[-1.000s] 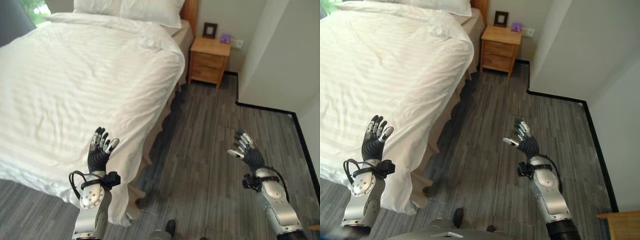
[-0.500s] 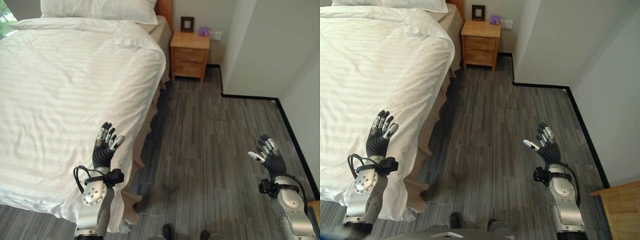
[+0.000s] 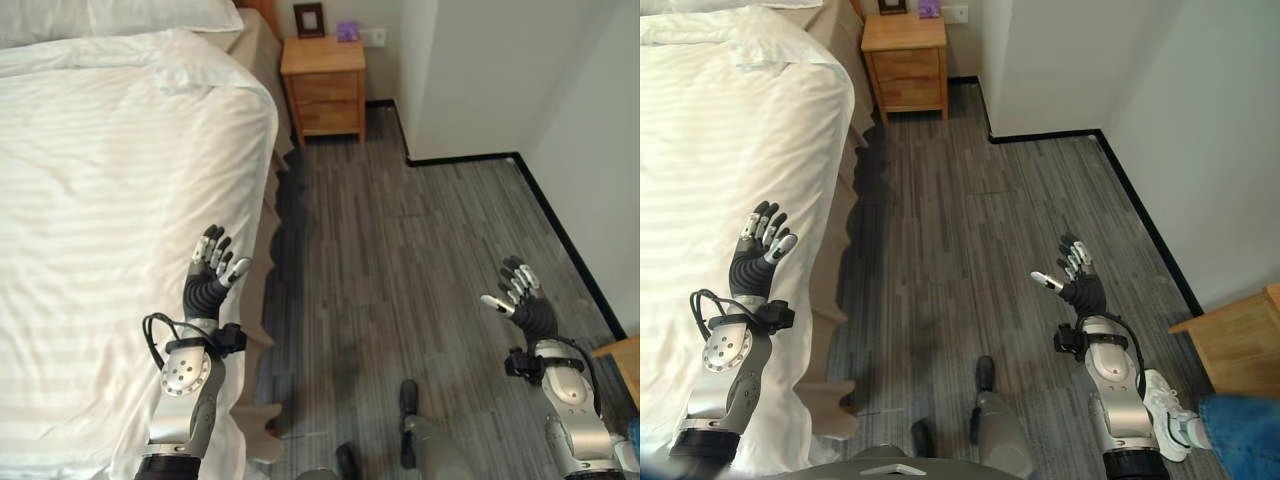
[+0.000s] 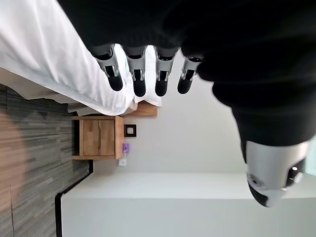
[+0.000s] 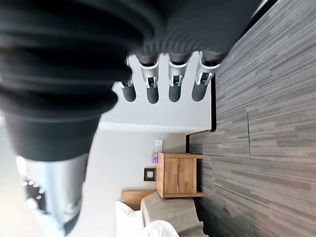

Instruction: Making the bed.

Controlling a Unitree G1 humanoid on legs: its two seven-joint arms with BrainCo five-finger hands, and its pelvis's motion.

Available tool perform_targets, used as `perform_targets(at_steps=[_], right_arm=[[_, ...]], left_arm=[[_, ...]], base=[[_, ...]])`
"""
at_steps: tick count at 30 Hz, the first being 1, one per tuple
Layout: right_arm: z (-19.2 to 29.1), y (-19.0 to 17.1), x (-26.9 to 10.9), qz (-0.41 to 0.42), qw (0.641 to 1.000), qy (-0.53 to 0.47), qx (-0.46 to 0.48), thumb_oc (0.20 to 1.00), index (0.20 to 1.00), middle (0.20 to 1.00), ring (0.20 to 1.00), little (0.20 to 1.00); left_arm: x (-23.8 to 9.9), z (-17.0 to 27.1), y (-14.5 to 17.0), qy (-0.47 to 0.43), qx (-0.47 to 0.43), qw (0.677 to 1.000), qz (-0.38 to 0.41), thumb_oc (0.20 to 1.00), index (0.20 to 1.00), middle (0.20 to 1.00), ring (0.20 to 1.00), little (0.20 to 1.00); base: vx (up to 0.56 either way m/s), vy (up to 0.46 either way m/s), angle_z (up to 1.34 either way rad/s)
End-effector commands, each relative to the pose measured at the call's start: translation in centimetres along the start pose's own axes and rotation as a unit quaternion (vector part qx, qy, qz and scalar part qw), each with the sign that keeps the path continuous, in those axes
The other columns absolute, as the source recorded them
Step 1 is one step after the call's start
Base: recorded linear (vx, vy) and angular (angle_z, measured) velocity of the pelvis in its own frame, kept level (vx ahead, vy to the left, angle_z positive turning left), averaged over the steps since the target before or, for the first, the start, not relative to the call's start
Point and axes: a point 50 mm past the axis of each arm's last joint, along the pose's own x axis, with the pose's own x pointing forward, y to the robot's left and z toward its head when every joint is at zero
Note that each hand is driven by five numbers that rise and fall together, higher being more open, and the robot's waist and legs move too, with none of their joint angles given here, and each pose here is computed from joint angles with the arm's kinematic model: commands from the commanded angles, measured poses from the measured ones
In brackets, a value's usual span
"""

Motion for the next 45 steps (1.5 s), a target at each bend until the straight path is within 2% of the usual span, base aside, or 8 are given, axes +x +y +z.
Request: perform_targets(at_steps=[1,14,22,27,32,38,39,45], right_arm=[[2.9,0.2,1.0,0.015,0.996,-0.082,0.001,1.0,1.0,1.0,1.0,1.0],[3.8,0.5,2.1,0.033,0.995,-0.094,0.023,1.0,1.0,1.0,1.0,1.0],[3.6,4.9,2.6,0.132,0.987,-0.085,0.04,1.0,1.0,1.0,1.0,1.0],[4.4,7.7,3.2,0.178,0.977,-0.1,0.06,1.0,1.0,1.0,1.0,1.0],[4.2,5.5,2.1,0.147,0.982,-0.099,0.063,1.0,1.0,1.0,1.0,1.0],[4.3,4.9,1.6,0.148,0.979,-0.102,0.094,1.0,1.0,1.0,1.0,1.0],[4.4,4.4,1.6,0.142,0.98,-0.105,0.089,1.0,1.0,1.0,1.0,1.0],[6.1,2.4,2.2,0.095,0.985,-0.14,0.044,1.0,1.0,1.0,1.0,1.0]], left_arm=[[1.3,2.9,-0.2,-0.078,0.022,0.996,-0.02,1.0,1.0,1.0,1.0,1.0],[0.0,0.0,-0.8,-0.018,-0.049,0.999,-0.009,1.0,1.0,1.0,1.0,1.0],[0.2,0.4,-1.0,-0.02,-0.008,0.999,-0.04,1.0,1.0,1.0,1.0,1.0],[2.1,2.4,-5.1,-0.067,-0.01,0.989,-0.134,1.0,1.0,1.0,1.0,1.0],[2.9,3.3,-9.9,-0.083,-0.024,0.967,-0.24,1.0,1.0,1.0,1.0,1.0],[2.5,3.5,-11.0,-0.078,-0.063,0.957,-0.271,1.0,1.0,1.0,1.0,1.0],[2.5,3.4,-11.9,-0.069,-0.098,0.95,-0.289,1.0,1.0,1.0,1.0,1.0],[3.1,3.7,-15.5,-0.067,-0.092,0.931,-0.346,1.0,1.0,1.0,1.0,1.0]], base=[[0.63,-0.457,0.01],[0.46,-0.282,-0.13],[0.64,0.052,-0.26],[0.31,0.062,0.41],[0.33,-0.226,0.86],[0.2,-0.288,0.39],[0.09,-0.265,0.47],[-0.03,-0.061,1.31]])
